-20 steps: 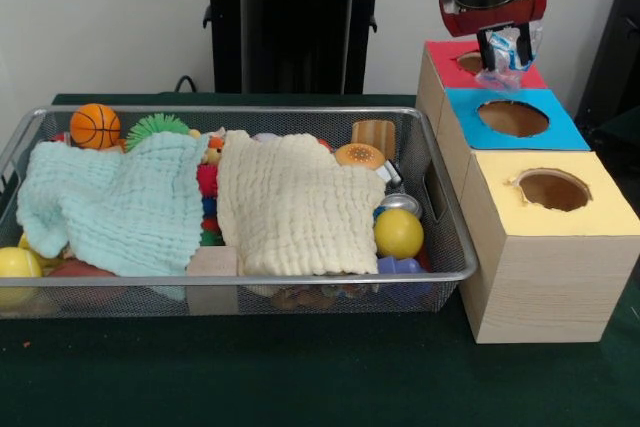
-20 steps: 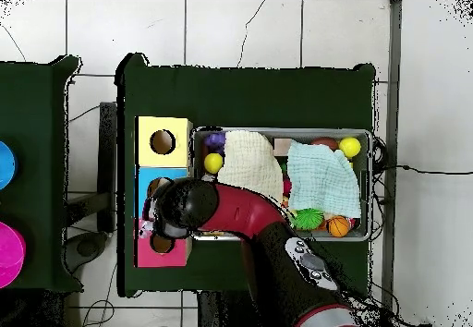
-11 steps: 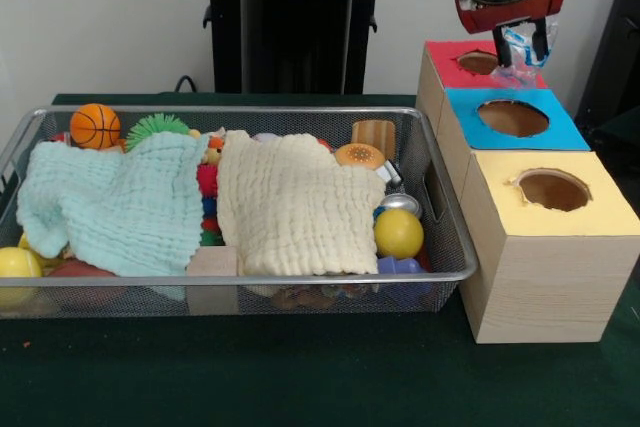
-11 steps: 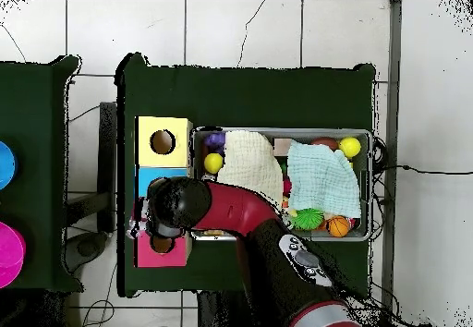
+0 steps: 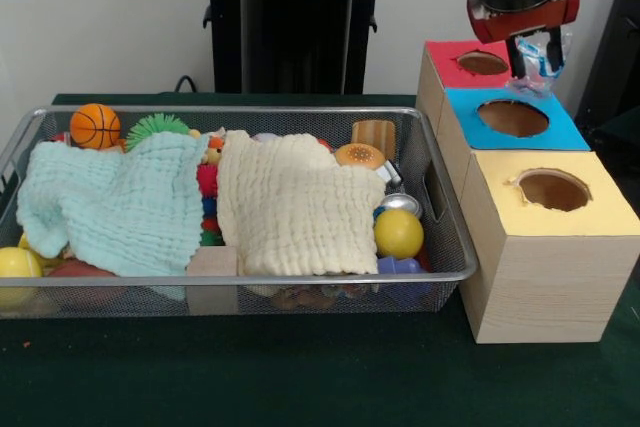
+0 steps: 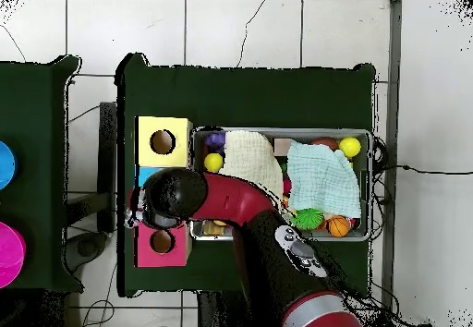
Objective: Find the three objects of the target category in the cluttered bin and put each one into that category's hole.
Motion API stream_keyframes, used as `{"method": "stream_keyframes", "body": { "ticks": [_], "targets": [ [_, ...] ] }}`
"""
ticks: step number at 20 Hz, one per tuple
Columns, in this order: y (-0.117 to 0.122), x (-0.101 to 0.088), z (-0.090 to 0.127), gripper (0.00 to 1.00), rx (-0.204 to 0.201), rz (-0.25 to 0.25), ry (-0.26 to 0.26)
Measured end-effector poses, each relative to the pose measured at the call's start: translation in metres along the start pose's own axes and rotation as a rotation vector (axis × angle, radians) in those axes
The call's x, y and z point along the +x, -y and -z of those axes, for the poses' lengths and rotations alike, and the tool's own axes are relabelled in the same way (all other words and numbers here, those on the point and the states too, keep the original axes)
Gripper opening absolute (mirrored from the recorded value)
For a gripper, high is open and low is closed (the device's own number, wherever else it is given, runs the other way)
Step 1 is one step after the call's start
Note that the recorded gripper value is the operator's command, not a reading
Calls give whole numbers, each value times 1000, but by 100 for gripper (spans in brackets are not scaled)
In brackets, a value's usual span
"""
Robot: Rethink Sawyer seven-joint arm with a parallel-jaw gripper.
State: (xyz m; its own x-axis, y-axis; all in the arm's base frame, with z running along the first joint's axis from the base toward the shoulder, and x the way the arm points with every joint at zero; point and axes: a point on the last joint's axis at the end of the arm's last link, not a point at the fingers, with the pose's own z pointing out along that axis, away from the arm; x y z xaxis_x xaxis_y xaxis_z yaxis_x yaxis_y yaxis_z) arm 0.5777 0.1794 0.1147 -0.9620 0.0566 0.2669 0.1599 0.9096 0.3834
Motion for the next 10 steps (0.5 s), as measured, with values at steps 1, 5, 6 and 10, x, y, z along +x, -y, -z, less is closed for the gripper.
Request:
{"method": "stream_keyframes", "body": {
  "ticks": [1, 5, 6, 10],
  "targets": [
    [0, -2, 0, 0, -1, 0, 3],
    [-2, -14, -2, 0, -6, 2, 30],
    [-2, -19, -2, 0, -5, 5, 44],
    [-2, -29, -4, 0, 2, 21, 71]
  ]
}}
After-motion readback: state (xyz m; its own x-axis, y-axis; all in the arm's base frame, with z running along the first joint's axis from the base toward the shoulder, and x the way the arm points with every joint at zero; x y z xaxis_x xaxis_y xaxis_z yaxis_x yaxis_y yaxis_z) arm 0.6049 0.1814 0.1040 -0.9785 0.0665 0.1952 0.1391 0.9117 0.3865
